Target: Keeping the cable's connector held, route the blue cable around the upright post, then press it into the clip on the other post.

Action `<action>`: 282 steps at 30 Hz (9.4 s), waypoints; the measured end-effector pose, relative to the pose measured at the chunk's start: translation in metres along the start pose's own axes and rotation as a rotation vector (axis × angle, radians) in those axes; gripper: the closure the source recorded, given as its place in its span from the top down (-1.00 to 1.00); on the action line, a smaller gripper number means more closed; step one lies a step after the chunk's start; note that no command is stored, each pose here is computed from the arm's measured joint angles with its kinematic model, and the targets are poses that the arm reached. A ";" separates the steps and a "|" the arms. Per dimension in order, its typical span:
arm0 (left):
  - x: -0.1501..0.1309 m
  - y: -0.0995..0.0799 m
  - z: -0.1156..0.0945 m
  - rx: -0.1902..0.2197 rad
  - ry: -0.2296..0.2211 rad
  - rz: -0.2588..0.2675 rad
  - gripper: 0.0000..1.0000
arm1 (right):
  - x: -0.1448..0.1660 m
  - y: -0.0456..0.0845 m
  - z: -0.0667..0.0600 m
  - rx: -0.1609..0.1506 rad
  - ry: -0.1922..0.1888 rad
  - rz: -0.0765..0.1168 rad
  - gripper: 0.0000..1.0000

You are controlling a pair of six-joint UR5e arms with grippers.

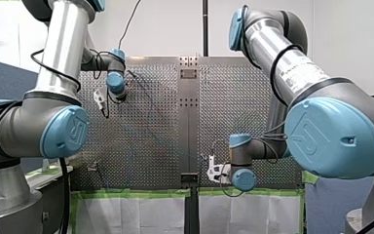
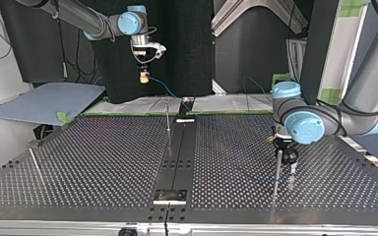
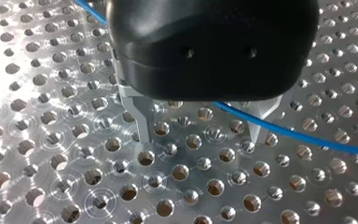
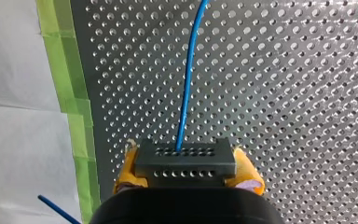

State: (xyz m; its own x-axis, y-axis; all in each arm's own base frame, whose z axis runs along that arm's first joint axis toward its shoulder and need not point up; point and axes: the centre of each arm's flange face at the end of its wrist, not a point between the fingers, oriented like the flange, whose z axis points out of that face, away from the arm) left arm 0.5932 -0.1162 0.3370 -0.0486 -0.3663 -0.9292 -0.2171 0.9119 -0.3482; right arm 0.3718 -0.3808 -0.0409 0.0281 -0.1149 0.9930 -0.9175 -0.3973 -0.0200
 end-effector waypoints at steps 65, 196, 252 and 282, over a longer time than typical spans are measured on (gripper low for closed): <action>0.028 0.046 0.007 0.116 0.042 -0.452 1.00 | -0.011 0.005 0.002 0.019 0.006 0.001 -1.00; -0.013 0.012 -0.185 0.229 0.060 -0.654 1.00 | -0.012 -0.003 0.000 0.053 0.005 0.004 -1.00; -0.155 -0.067 -0.217 0.185 -0.076 -0.180 1.00 | -0.011 -0.008 0.001 0.092 0.009 0.012 -1.00; -0.127 -0.043 -0.215 -0.026 0.067 0.135 1.00 | -0.011 -0.012 0.000 0.101 0.009 0.008 -1.00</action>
State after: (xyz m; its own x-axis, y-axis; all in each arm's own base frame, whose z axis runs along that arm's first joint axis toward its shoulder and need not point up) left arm 0.3993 -0.1492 0.4964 -0.1441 -0.2530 -0.9567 -0.2296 0.9489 -0.2164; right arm 0.3828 -0.3743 -0.0515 0.0170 -0.1103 0.9938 -0.8729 -0.4864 -0.0391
